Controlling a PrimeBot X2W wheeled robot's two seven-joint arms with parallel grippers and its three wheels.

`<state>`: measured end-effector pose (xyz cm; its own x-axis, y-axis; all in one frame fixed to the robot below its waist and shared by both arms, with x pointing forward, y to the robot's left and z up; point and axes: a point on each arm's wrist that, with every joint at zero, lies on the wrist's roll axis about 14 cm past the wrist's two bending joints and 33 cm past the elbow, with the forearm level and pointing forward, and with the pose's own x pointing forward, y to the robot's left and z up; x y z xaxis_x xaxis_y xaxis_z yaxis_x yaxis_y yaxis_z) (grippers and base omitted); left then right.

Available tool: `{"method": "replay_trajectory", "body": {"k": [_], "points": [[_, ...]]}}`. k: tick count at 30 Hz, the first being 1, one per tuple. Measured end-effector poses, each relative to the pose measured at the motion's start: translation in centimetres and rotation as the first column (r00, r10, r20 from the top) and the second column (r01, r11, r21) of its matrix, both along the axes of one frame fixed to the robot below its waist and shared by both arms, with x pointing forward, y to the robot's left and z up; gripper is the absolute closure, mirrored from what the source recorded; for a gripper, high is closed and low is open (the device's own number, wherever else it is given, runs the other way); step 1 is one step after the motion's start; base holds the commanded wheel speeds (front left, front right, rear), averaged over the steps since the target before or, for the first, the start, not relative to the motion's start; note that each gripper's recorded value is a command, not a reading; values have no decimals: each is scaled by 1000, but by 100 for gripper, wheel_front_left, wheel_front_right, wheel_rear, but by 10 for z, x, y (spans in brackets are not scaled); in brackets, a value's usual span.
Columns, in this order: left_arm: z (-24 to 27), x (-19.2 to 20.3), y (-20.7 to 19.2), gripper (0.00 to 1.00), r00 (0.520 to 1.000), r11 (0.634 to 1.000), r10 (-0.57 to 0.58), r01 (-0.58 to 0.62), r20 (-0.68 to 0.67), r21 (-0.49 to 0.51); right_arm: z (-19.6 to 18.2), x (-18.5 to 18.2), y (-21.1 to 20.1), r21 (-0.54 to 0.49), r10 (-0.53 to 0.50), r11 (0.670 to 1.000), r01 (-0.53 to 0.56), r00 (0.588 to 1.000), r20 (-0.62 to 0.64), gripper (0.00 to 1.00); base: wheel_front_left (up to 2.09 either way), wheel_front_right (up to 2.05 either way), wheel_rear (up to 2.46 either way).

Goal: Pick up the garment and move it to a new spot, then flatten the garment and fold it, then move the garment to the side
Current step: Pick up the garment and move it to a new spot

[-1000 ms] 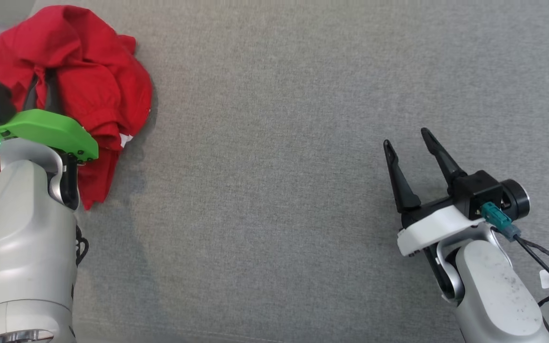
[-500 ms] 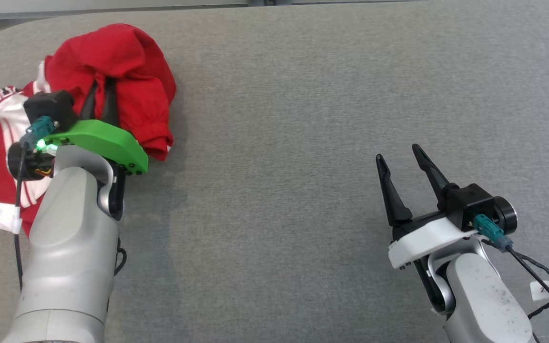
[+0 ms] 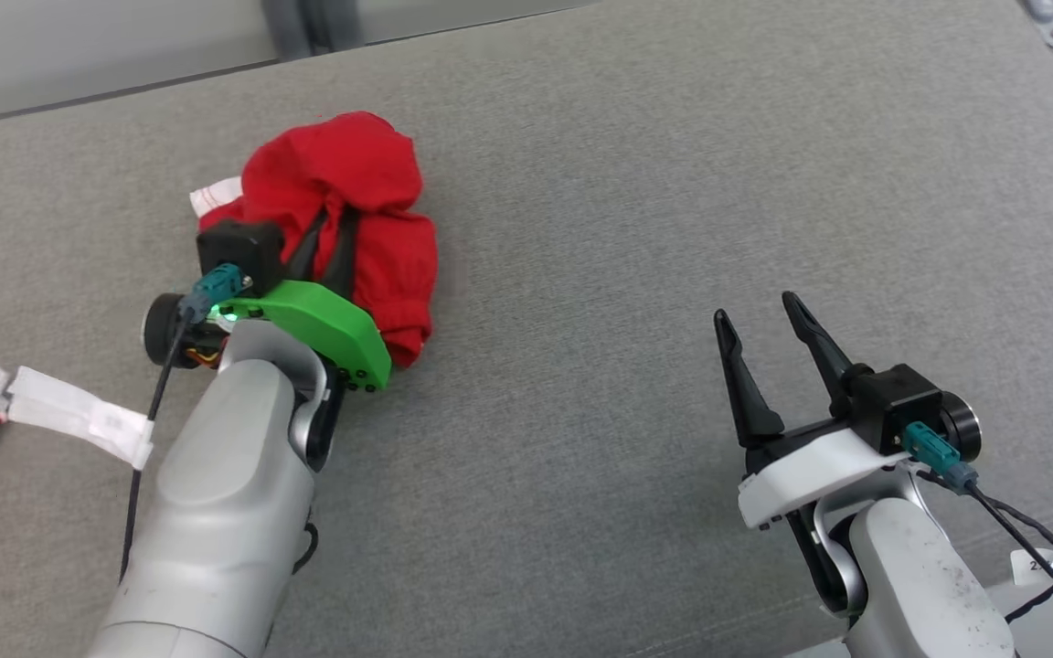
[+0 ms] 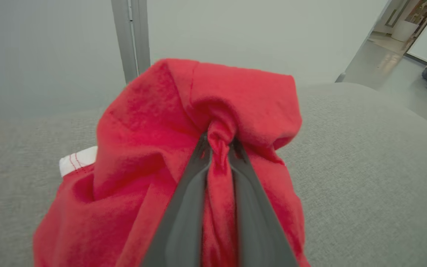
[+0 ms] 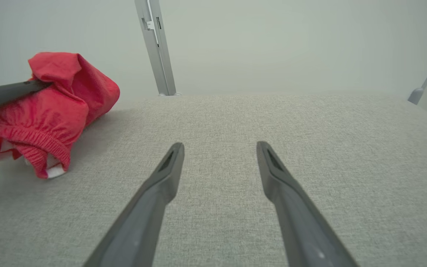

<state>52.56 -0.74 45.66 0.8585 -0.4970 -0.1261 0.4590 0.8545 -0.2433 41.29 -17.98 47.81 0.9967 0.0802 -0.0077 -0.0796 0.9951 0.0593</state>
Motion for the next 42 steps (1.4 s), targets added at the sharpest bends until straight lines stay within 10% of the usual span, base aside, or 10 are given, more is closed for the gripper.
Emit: {"method": "replay_trajectory", "body": {"k": [11,12,14,24,42], "points": [[13,-43,-82,100,977,974,-212,212,10,-76,9,-25,-31,6,-98,995,98,995,11,0,0,0,0],[14,-43,-81,56,979,977,-202,202,14,-70,9,-25,-31,7,-99,995,99,995,12,0,0,0,0],[11,-45,-76,0,983,981,-182,182,9,-62,9,-24,-29,10,-93,996,93,996,14,0,0,0,0],[2,-43,5,0,996,996,84,-84,15,-22,9,-14,-7,23,-31,999,31,999,21,0,0,0,0],[0,-110,146,0,900,900,430,-434,76,44,16,-14,44,40,112,993,-114,993,47,0,0,0,0]]}}
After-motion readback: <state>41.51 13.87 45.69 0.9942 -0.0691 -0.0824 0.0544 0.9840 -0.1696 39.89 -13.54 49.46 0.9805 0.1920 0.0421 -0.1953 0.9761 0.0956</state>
